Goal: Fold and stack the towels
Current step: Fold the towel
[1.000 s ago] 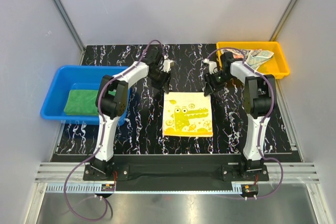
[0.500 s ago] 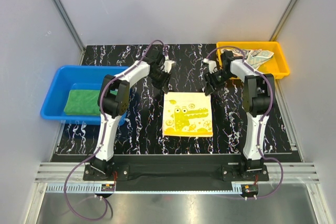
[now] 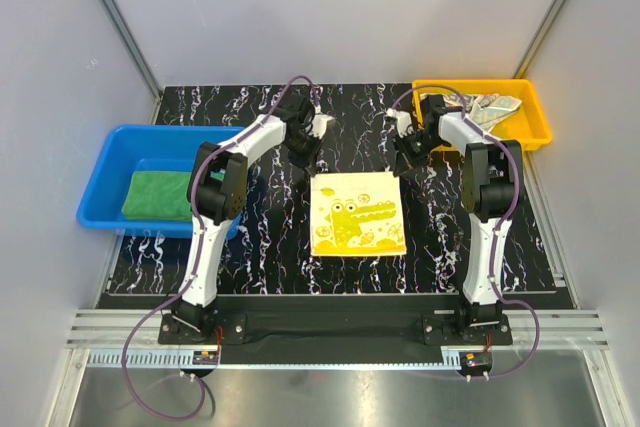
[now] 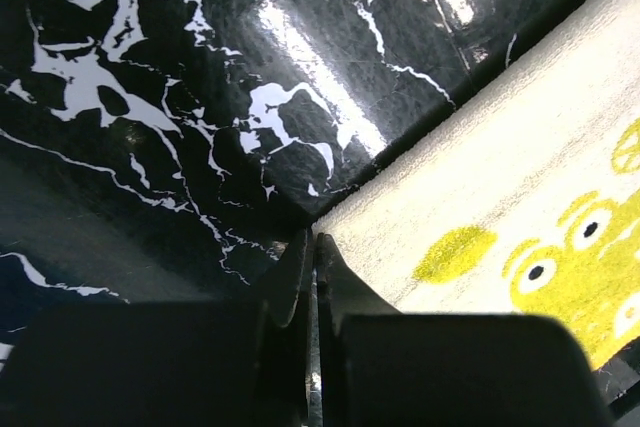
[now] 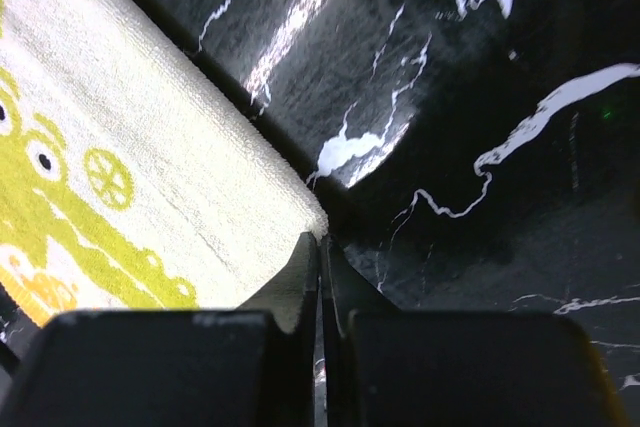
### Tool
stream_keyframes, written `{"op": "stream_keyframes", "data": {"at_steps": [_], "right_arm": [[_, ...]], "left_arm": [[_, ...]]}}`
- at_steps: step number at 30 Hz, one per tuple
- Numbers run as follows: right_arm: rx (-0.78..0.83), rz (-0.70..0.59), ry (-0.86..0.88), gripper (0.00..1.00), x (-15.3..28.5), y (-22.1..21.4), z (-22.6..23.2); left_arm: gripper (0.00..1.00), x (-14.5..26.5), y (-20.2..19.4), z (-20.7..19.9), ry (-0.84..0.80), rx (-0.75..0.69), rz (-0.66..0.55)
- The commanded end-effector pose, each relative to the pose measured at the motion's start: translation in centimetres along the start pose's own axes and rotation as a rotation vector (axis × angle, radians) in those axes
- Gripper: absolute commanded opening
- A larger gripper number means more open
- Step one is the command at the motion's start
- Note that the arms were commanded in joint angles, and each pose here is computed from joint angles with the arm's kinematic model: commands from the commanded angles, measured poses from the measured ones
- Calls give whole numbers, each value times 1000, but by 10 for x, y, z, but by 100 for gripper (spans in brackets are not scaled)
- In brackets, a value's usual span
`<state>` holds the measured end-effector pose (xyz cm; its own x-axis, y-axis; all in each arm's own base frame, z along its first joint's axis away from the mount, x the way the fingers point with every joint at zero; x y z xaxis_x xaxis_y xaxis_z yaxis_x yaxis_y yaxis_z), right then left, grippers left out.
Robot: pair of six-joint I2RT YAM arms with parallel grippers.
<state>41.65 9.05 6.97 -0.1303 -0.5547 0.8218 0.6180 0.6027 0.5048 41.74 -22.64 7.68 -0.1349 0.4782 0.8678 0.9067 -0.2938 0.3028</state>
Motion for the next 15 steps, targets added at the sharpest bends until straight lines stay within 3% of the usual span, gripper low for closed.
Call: {"op": "stream_keyframes", "data": {"at_steps": [1,8,15], "right_arm": [[141,-158,-95,0,35,47,-9],[257,-231,-266,0,65,68,-15],[423,-313,-389,0,76,48,3]], "left_arm": [[0,42,30,-6,53,-36,-147],[0,81,41,-18,65,-78,-263],[0,116,20,-37,33,-125,-363]]}}
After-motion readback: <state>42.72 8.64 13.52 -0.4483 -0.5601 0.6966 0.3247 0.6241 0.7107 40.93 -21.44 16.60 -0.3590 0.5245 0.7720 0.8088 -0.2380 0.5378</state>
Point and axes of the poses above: each gripper's point midway between its finger pads, its own x axis back along the fingers, its own z axis along the line the jaws close on, y = z × x, the point moved 6 cm from there along x, back along the fingers, and after that the axes turned 12 degrees about x, right-handed, at the moved point
